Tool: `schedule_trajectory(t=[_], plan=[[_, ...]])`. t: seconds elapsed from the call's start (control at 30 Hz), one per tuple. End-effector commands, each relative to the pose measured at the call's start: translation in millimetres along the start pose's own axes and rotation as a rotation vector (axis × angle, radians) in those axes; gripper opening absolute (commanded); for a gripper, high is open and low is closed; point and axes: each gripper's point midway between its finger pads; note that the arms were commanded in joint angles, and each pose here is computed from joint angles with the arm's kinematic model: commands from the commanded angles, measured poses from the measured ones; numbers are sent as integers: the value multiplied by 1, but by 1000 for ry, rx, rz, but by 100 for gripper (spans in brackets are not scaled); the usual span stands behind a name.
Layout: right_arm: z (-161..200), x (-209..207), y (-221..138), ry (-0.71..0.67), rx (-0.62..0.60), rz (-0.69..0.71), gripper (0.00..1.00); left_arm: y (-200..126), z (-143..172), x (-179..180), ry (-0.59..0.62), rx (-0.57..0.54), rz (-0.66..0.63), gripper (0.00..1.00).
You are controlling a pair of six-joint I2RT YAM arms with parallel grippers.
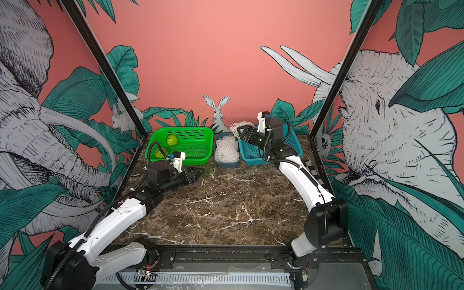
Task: Sleeve custard apples in foam nets
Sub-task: Place the custard apple in the basket.
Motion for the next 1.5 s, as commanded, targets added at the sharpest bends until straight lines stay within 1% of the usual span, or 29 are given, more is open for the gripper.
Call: schedule_trajectory(t=[0.0,0.03,0.17,0.37,0.53,0.67,0.87,1.23,1.37,1.47], plan=[[-2,-77,15,-69,-6,343,78,-3,1,-4,-13,-18,35,47],[-4,-92,21,-70,-17,388,78,-3,2,-3,-16,-18,34,47],[-1,-135,51,-31,2,476,78,-1,5,-1,-26,-18,34,47],[10,-185,77,-69,47,658,78,4,8,3,-38,-5,28,46],[25,-214,96,-92,107,743,78,8,10,7,-45,5,21,46],[35,-227,112,-109,162,762,78,10,12,11,-52,8,11,46],[51,-240,128,-115,208,765,78,8,14,14,-57,4,1,47],[79,-255,144,-113,310,767,78,5,14,17,-54,-1,-20,46],[80,-253,145,-116,309,763,83,6,16,21,-55,3,-33,46],[77,-251,143,-130,311,759,89,5,17,23,-61,-1,-39,46]])
Point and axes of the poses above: each gripper's point midway between its finger pads, its own y axis out along the fingers, its own x axis along the line the jaws close on, z = x × y, and after that the axes turned 2 degrees about -y, right-handed
